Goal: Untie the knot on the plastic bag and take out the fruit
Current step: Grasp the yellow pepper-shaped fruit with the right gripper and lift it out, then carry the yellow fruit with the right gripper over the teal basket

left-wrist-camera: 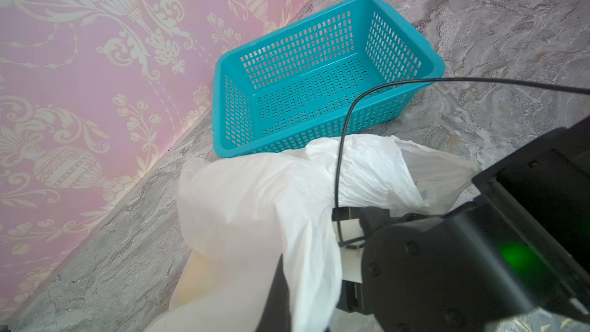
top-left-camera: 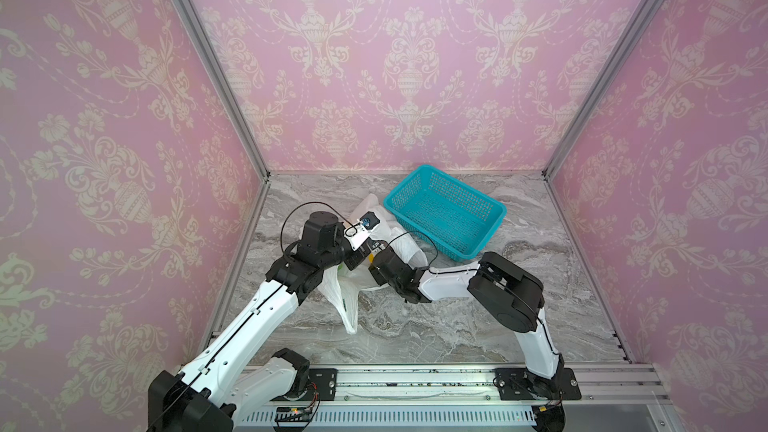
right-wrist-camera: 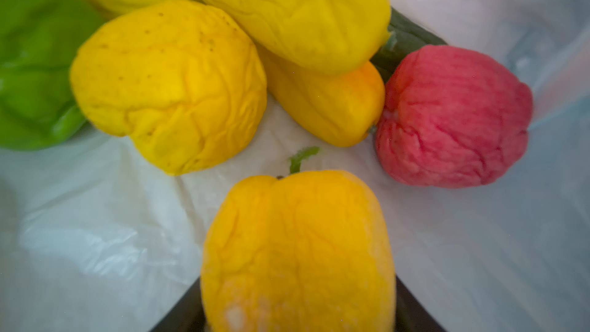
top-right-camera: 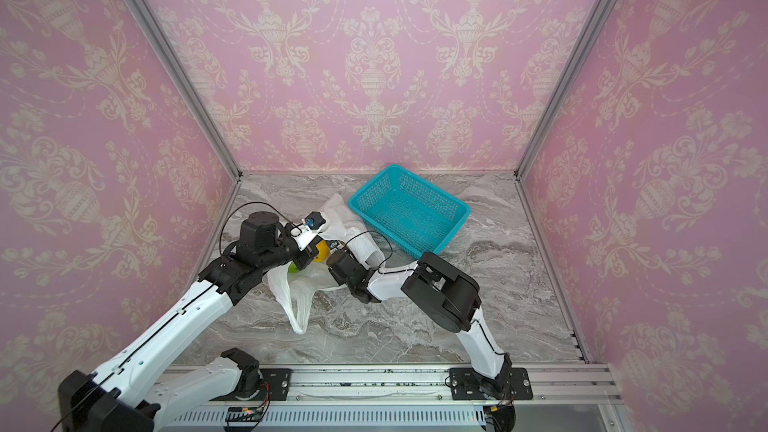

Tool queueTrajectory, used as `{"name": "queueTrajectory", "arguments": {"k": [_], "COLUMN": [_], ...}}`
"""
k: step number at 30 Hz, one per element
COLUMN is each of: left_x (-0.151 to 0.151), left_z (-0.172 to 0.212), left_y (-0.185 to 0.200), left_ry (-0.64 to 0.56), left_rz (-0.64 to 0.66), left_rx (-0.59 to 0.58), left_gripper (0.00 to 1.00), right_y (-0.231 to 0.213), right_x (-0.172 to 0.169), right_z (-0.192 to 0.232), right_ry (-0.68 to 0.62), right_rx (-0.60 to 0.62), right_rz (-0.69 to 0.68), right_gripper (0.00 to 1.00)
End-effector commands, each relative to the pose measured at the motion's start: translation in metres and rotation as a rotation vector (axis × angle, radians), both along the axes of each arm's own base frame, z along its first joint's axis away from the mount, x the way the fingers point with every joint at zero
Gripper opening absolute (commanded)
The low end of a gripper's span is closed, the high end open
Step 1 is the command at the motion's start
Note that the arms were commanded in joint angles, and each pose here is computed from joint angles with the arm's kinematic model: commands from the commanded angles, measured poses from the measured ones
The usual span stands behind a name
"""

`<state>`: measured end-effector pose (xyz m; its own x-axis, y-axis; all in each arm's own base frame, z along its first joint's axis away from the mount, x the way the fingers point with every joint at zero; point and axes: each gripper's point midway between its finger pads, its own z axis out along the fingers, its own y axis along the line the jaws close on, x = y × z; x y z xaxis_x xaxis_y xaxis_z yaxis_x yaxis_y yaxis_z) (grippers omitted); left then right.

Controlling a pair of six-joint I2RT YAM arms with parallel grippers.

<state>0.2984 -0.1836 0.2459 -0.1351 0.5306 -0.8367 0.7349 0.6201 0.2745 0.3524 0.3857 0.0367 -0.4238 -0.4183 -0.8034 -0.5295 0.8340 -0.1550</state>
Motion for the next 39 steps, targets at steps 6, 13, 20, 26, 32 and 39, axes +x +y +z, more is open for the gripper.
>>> {"name": "queueTrajectory", "arguments": {"k": [6, 13, 20, 26, 32, 39], "left_x": [0.001, 0.003, 0.003, 0.002, 0.002, 0.003], "left_z": [-0.015, -0.019, -0.018, -0.015, -0.015, -0.017], "left_y": [0.001, -0.002, -0.002, -0.002, -0.002, -0.002], "left_ry": [0.012, 0.031, 0.024, 0.016, 0.016, 0.016], "left_rz": [-0.008, -0.016, -0.014, -0.014, -0.017, -0.015], "left_rx": [0.049, 0.050, 0.048, 0.039, 0.038, 0.042], "left_gripper": [0.00, 0.00, 0.00, 0.00, 0.00, 0.00], "right_y": [0.002, -0.006, -0.014, -0.069, -0.130, -0.199], "right_x": [-0.029, -0.064, -0.111, -0.118, -0.108, -0.069], "right_z": [0.058, 0.091, 0.145, 0.204, 0.227, 0.221], "right_ry": [-0.099, -0.176, -0.268, -0.394, -0.451, -0.413], "right_rx": [0.248, 0.378, 0.462, 0.562, 0.585, 0.562], "right_rz": [0.162, 0.293, 0.395, 0.246, 0.075, -0.249], "right_gripper": [0.49, 0.46, 0.43, 0.35, 0.35, 0.29]}}
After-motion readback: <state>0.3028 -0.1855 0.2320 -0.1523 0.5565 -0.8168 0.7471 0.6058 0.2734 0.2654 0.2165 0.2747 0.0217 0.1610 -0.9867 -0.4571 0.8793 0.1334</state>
